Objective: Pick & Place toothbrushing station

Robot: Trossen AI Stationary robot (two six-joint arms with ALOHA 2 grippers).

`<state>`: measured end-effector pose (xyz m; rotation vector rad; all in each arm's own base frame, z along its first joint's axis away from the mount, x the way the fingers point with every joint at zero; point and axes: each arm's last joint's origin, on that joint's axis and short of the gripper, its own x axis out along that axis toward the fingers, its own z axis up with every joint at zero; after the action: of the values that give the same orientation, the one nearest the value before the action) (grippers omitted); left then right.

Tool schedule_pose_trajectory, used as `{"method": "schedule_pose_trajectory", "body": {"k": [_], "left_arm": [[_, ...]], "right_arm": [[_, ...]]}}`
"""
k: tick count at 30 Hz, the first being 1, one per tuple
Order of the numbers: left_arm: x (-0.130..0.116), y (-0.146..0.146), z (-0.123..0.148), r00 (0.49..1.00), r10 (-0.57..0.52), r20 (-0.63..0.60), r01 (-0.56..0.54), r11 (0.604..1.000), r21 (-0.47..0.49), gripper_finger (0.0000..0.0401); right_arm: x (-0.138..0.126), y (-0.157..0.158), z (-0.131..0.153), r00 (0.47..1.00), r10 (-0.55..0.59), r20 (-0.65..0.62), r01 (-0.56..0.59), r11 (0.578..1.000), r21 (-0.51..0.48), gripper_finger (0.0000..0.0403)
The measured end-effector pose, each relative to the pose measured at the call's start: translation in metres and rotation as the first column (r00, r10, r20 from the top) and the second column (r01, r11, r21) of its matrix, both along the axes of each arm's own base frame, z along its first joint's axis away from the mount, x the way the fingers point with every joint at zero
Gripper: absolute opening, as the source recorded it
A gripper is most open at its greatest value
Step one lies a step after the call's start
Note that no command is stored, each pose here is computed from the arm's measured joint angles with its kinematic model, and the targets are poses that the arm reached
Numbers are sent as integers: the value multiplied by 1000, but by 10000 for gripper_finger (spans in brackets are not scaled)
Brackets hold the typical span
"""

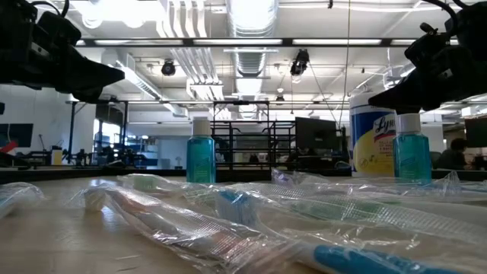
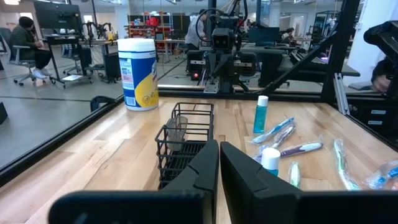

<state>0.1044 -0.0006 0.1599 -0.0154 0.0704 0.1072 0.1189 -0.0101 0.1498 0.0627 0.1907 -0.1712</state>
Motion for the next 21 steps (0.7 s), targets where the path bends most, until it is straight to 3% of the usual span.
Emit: {"method": "schedule_pose_trajectory", "body": {"k": [21], "left_arm": [[0,0,-1,1000,-3,-6,3,1000,0,21]], "right_arm": [[0,0,0,1000,3,-3,-4,1000,-22,13]]}}
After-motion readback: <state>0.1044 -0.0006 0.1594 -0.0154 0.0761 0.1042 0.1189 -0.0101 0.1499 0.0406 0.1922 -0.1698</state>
